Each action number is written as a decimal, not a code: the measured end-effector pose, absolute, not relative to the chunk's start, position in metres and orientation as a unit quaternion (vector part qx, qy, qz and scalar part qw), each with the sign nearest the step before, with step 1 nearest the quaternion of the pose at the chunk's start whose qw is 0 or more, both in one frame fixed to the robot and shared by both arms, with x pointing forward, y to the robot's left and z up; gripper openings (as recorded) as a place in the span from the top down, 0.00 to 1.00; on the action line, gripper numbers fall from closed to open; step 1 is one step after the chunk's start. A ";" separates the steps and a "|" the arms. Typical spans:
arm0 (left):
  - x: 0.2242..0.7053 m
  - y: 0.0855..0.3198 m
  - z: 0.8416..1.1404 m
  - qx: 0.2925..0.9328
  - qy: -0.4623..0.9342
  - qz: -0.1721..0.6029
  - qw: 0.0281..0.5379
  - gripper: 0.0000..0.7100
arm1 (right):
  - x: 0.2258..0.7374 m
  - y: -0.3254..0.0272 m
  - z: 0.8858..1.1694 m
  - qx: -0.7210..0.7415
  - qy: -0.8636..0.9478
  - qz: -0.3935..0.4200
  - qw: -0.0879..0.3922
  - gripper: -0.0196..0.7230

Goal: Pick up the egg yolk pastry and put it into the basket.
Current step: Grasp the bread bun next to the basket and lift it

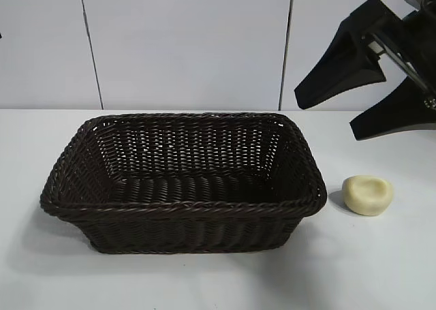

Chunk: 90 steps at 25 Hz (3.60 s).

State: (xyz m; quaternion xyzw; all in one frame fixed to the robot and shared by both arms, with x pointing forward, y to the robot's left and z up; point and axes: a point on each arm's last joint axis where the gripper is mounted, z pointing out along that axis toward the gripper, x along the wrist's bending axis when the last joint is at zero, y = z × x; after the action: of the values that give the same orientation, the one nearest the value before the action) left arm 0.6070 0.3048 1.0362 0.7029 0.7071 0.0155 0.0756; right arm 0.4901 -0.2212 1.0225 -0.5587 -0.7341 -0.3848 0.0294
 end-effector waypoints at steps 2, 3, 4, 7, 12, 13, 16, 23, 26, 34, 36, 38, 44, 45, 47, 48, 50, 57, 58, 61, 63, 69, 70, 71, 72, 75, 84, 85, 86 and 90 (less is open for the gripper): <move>0.603 0.305 1.046 0.703 0.705 0.025 0.083 0.15 | 0.490 -0.221 1.022 -0.559 -0.734 -0.385 0.029 0.08; 0.599 0.305 1.051 0.704 0.704 0.032 0.085 0.15 | 0.490 -0.221 1.022 -0.559 -0.734 -0.385 0.029 0.08; 0.594 0.306 1.058 0.705 0.702 0.041 0.086 0.15 | 0.490 -0.221 1.022 -0.559 -0.734 -0.385 0.029 0.08; 0.572 0.308 1.074 0.708 0.698 0.065 0.085 0.15 | 0.490 -0.221 1.022 -0.559 -0.734 -0.385 0.029 0.08; 0.516 0.308 1.085 0.710 0.695 0.074 0.081 0.15 | 0.490 -0.221 1.022 -0.559 -0.734 -0.385 0.029 0.08; 0.503 0.308 1.085 0.711 0.695 0.075 0.081 0.15 | 0.490 -0.221 1.022 -0.559 -0.734 -0.385 0.029 0.08; 0.463 0.307 1.084 0.711 0.694 0.078 0.084 0.15 | 0.490 -0.221 1.022 -0.559 -0.734 -0.385 0.029 0.08; 0.385 0.304 1.069 0.703 0.687 0.131 0.132 0.15 | 0.490 -0.221 1.023 -0.559 -0.734 -0.385 0.030 0.08; 0.355 0.303 1.056 0.698 0.682 0.156 0.155 0.15 | 0.490 -0.221 1.023 -0.559 -0.734 -0.385 0.029 0.08; 0.303 0.302 1.030 0.689 0.672 0.194 0.190 0.15 | 0.492 -0.223 1.023 -0.563 -0.730 -0.387 0.016 0.08; 0.297 0.302 1.033 0.684 0.667 0.211 0.206 0.15 | 0.493 -0.223 1.023 -0.564 -0.729 -0.388 0.014 0.08; 0.290 0.301 1.035 0.679 0.662 0.227 0.221 0.15 | 0.493 -0.223 1.023 -0.564 -0.729 -0.388 0.014 0.08; 0.265 0.301 1.042 0.657 0.640 0.288 0.277 0.15 | 0.493 -0.223 1.023 -0.570 -0.725 -0.388 0.016 0.08; 0.261 0.300 1.043 0.653 0.636 0.296 0.284 0.15 | 0.493 -0.223 1.023 -0.572 -0.723 -0.388 0.018 0.08; 0.252 0.300 1.043 0.646 0.628 0.314 0.301 0.15 | 0.494 -0.222 1.026 -0.573 -0.721 -0.388 0.019 0.08; 0.249 0.300 1.044 0.643 0.625 0.320 0.306 0.15 | 0.495 -0.222 1.028 -0.575 -0.720 -0.388 0.020 0.08; 0.243 0.300 1.044 0.636 0.618 0.334 0.319 0.15 | 0.498 -0.223 1.034 -0.577 -0.721 -0.383 0.014 0.08; 0.233 0.300 1.043 0.625 0.607 0.355 0.338 0.15 | 0.510 -0.236 1.065 -0.596 -0.738 -0.313 -0.045 0.08; 0.232 0.300 1.043 0.625 0.607 0.356 0.339 0.15 | 0.512 -0.240 1.067 -0.603 -0.738 -0.297 -0.060 0.08; 0.232 0.300 1.043 0.624 0.606 0.357 0.339 0.15 | 0.514 -0.251 1.069 -0.618 -0.739 -0.250 -0.098 0.08; 0.232 0.300 1.043 0.624 0.606 0.357 0.339 0.15 | 0.514 -0.254 1.067 -0.621 -0.742 -0.228 -0.109 0.08; 0.232 0.300 1.043 0.624 0.606 0.357 0.339 0.15 | 0.527 -0.255 1.045 -0.629 -0.749 -0.190 -0.090 0.08; 0.232 0.300 1.043 0.624 0.606 0.357 0.339 0.15 | 0.530 -0.255 1.040 -0.630 -0.749 -0.186 -0.087 0.08; 0.232 0.300 1.043 0.624 0.606 0.357 0.339 0.15 | 0.534 -0.255 1.034 -0.631 -0.749 -0.184 -0.086 0.08; 0.232 0.300 1.043 0.624 0.606 0.357 0.339 0.15 | 0.537 -0.255 1.030 -0.632 -0.749 -0.181 -0.084 0.08; 0.232 0.300 1.043 0.624 0.606 0.357 0.339 0.15 | 0.548 -0.257 1.012 -0.641 -0.746 -0.166 -0.072 0.08; 0.232 0.300 1.043 0.625 0.607 0.356 0.339 0.15 | 0.572 -0.277 0.961 -0.683 -0.714 -0.147 -0.036 0.08; 0.232 0.300 1.043 0.625 0.607 0.356 0.339 0.15 | 0.574 -0.276 0.955 -0.684 -0.714 -0.147 -0.028 0.08; 0.232 0.300 1.043 0.625 0.607 0.356 0.339 0.15 | 0.575 -0.275 0.950 -0.684 -0.714 -0.148 -0.022 0.08; 0.232 0.300 1.043 0.625 0.607 0.356 0.339 0.15 | 0.583 -0.274 0.935 -0.688 -0.708 -0.158 -0.024 0.08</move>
State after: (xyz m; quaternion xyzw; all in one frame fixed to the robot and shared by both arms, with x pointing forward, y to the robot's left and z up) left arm 0.2317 0.2996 1.0433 0.6246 0.6066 0.3563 0.3391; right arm 0.5832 -0.2744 0.9354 -0.6884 -0.7076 -0.1578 -0.0239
